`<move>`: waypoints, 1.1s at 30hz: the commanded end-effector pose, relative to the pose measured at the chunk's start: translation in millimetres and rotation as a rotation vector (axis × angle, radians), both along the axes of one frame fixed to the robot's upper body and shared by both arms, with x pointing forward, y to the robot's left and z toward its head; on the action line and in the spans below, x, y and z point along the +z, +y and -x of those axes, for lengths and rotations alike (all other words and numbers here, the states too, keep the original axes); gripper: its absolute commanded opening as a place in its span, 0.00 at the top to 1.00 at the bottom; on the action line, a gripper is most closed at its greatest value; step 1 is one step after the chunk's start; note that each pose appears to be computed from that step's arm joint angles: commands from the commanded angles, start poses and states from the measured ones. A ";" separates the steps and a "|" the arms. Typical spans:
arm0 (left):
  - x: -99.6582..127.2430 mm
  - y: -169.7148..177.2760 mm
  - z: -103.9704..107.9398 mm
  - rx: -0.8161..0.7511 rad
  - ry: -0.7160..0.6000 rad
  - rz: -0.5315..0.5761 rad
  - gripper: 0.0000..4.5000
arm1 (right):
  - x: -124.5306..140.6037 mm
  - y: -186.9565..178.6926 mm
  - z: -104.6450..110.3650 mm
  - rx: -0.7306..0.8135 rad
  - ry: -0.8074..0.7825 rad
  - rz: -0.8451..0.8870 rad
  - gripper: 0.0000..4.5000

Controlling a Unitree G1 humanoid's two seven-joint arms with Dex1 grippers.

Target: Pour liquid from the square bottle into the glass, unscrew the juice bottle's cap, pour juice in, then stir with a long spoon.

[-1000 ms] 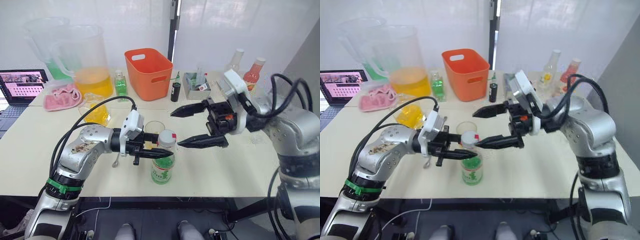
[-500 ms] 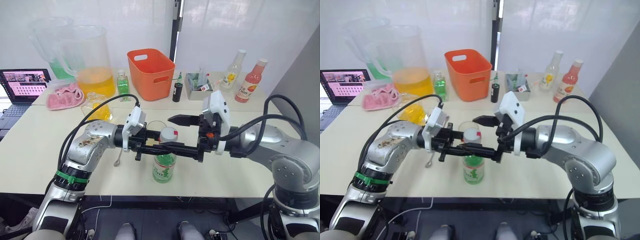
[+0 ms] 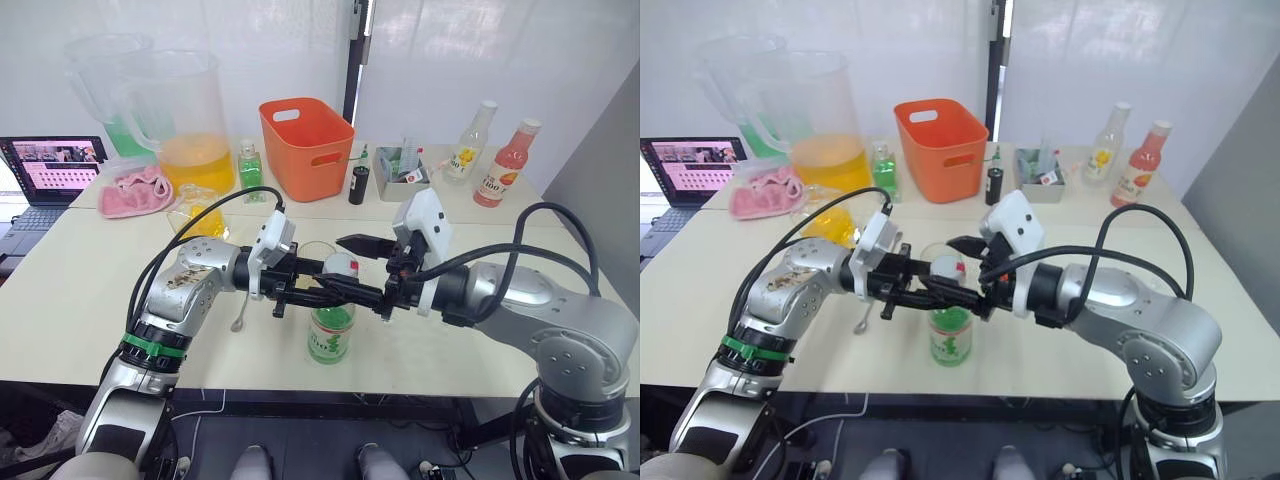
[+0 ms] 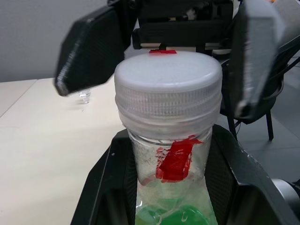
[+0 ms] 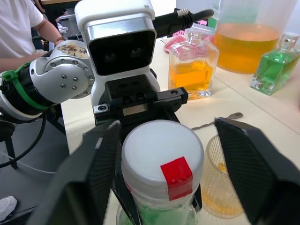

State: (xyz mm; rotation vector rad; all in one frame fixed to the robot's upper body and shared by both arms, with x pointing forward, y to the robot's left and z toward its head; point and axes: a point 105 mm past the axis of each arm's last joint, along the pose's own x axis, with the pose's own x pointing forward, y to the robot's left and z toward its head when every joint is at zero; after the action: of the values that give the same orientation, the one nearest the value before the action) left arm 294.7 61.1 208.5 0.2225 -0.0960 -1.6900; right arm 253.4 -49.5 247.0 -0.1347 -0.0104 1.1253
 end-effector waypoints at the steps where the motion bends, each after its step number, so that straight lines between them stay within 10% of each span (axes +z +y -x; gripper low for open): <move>1: -0.6 0.1 -4.5 0.033 -0.032 -0.023 0.69 | 6.9 2.6 8.0 0.039 -0.033 -0.015 0.56; 27: 8.8 15.7 6.4 0.167 -0.062 -0.041 0.69 | 9.8 -1.5 -35.2 0.714 -0.061 0.145 0.62; 33: 9.1 16.3 8.4 0.176 -0.056 -0.039 0.69 | 24.5 -8.3 -31.8 0.715 -0.099 0.132 0.09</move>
State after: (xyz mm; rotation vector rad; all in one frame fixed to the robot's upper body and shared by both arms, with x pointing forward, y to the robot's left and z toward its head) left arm 282.6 69.9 211.3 0.2700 -0.0688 -1.5649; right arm 288.7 -51.7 250.9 -0.2871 0.0060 1.8504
